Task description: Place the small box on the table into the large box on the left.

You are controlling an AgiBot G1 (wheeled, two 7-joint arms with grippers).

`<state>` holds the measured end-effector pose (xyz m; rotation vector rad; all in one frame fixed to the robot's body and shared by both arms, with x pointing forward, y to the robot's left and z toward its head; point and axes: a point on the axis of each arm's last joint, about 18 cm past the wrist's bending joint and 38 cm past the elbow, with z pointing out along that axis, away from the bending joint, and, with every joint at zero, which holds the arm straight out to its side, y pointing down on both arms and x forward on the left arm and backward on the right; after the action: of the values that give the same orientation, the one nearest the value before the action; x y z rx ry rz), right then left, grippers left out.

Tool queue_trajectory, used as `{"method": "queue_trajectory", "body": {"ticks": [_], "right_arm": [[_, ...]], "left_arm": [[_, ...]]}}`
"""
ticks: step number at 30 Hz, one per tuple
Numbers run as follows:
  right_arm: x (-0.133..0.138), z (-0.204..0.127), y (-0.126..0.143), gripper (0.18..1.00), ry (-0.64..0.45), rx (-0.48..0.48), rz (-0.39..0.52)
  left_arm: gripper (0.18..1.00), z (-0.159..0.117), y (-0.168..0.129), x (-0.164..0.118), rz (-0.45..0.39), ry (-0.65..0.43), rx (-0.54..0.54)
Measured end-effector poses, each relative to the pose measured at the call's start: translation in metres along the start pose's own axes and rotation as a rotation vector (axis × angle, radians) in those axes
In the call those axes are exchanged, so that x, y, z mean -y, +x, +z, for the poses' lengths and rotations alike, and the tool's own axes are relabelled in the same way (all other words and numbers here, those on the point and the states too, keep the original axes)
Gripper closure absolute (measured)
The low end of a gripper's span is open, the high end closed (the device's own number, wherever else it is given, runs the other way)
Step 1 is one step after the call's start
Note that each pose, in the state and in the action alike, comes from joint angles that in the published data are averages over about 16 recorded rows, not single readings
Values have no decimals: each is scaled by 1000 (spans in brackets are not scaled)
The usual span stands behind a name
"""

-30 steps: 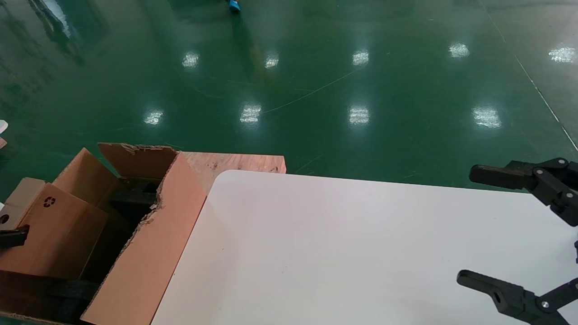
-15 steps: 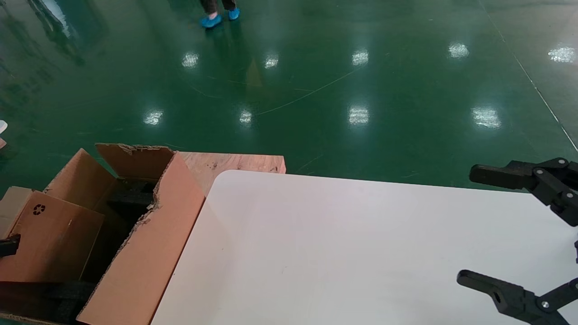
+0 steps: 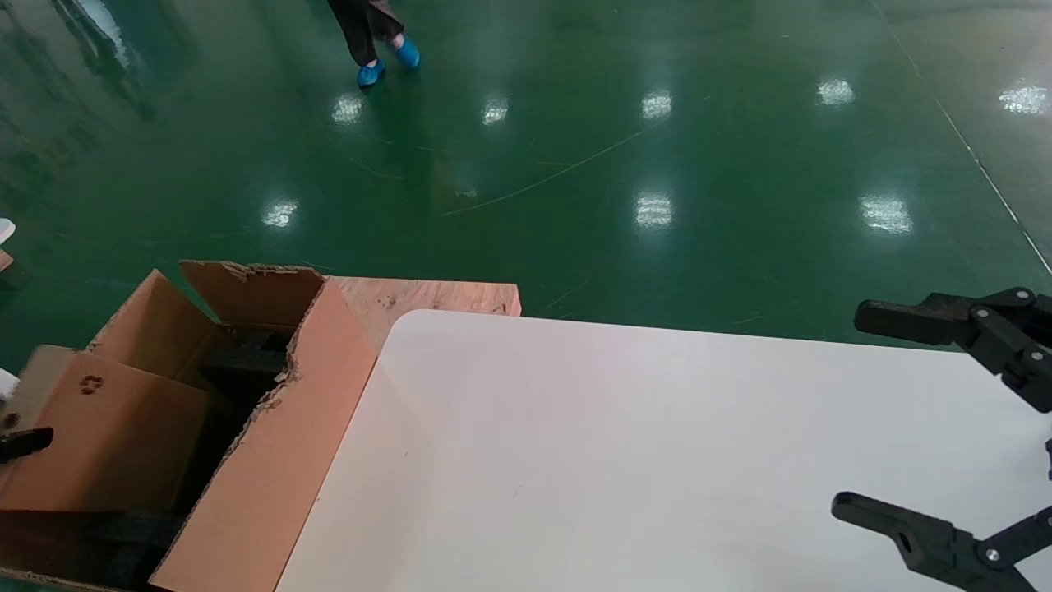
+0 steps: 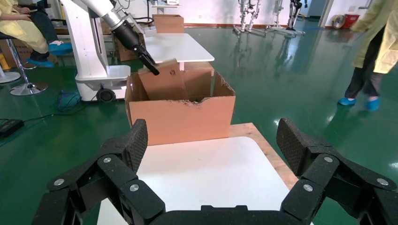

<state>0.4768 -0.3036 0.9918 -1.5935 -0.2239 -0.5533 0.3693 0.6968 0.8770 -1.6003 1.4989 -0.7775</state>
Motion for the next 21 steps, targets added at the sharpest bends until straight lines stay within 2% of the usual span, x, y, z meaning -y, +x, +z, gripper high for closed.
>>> {"method": "queue_trajectory", "body": {"ticks": [16,21], "right_arm": [[0,0,0,178,0,0,0],[0,0,0,178,0,0,0]], "left_arm": [[393,0,1,2,2,2,-3],[302,2,3,10,30,10,-7]]}}
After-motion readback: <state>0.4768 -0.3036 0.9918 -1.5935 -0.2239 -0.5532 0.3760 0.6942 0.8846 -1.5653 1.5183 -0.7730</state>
